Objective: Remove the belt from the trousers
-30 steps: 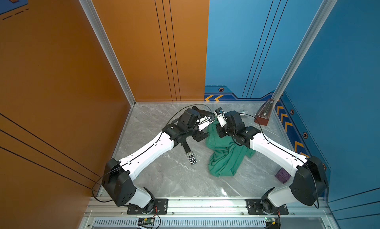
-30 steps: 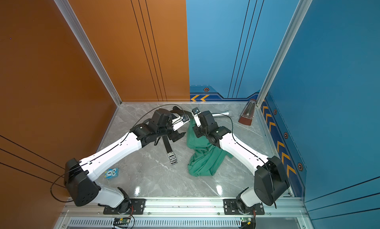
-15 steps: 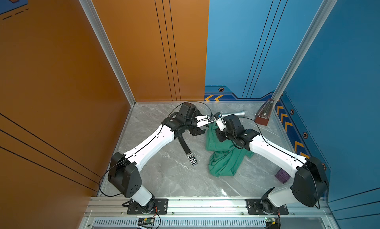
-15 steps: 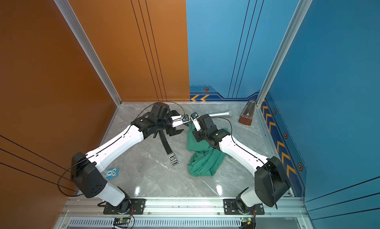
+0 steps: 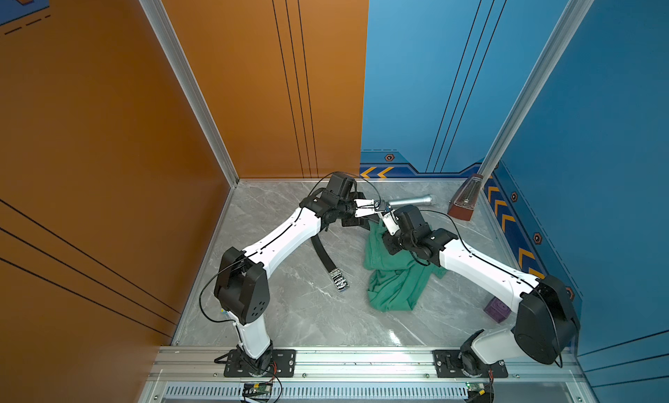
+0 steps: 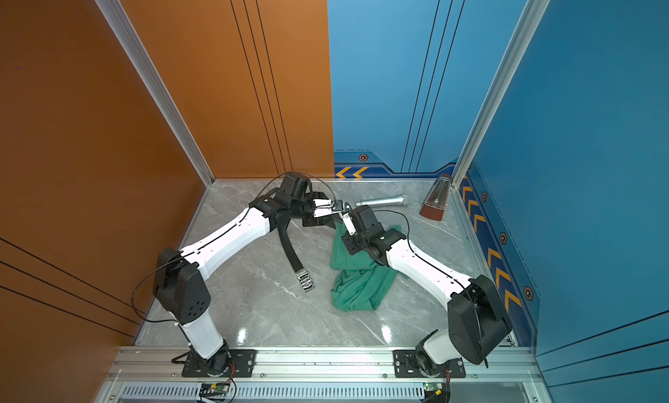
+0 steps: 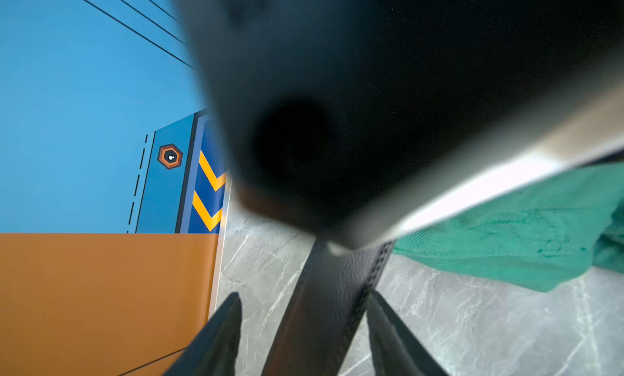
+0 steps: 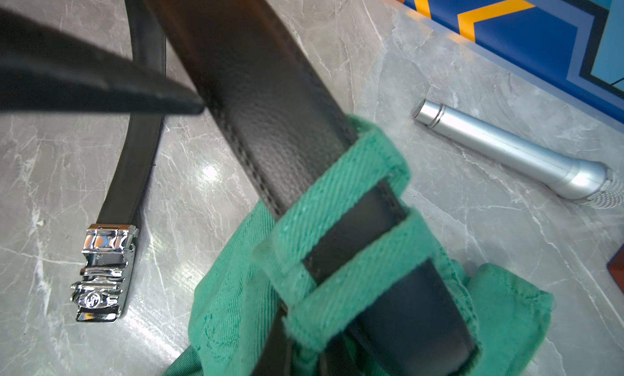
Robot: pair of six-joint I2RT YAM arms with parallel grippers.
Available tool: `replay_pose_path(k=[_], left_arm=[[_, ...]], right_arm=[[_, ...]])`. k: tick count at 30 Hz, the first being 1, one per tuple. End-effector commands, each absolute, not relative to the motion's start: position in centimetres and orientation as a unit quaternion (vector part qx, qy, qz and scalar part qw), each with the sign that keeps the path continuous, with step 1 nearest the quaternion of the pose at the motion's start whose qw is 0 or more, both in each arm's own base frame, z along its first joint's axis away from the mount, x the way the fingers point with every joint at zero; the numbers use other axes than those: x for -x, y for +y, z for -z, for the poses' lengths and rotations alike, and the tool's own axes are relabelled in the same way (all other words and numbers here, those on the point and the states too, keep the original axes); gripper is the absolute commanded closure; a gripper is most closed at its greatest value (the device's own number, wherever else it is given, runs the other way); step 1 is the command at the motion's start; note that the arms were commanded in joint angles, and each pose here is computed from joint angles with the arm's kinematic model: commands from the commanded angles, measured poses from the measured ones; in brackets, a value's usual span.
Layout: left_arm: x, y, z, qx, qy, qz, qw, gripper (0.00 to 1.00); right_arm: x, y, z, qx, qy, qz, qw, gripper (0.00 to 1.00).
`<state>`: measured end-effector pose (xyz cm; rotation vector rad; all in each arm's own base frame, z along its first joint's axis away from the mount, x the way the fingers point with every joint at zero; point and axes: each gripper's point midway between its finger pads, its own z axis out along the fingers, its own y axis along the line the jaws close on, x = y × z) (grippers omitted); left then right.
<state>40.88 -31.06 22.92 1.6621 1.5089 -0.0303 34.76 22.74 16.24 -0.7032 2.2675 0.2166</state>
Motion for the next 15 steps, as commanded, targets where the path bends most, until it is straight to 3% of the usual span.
replay_pose_path(k=[1,7,15], left_arm=[[-41.0,-30.5,-20.6,-0.664,0.629,0.023,0.404,0.55],[-40.3,-30.5,-19.4,-0.669,0.631,0.032,0.391,0.39],[-39.1,-29.8,-18.6,-0.679,0.625,0.046,0.383,0.34]], right_arm=[[-34.6,24.1,-19.3,0.273,0.859,-0.139,0.411,1.0],[-34.5,24.3,-19.6,0.262,0.857,-0.165,0.412,1.0],[-34.5,22.8,-19.5,0.245,0.867,-0.166,0.402,1.0]])
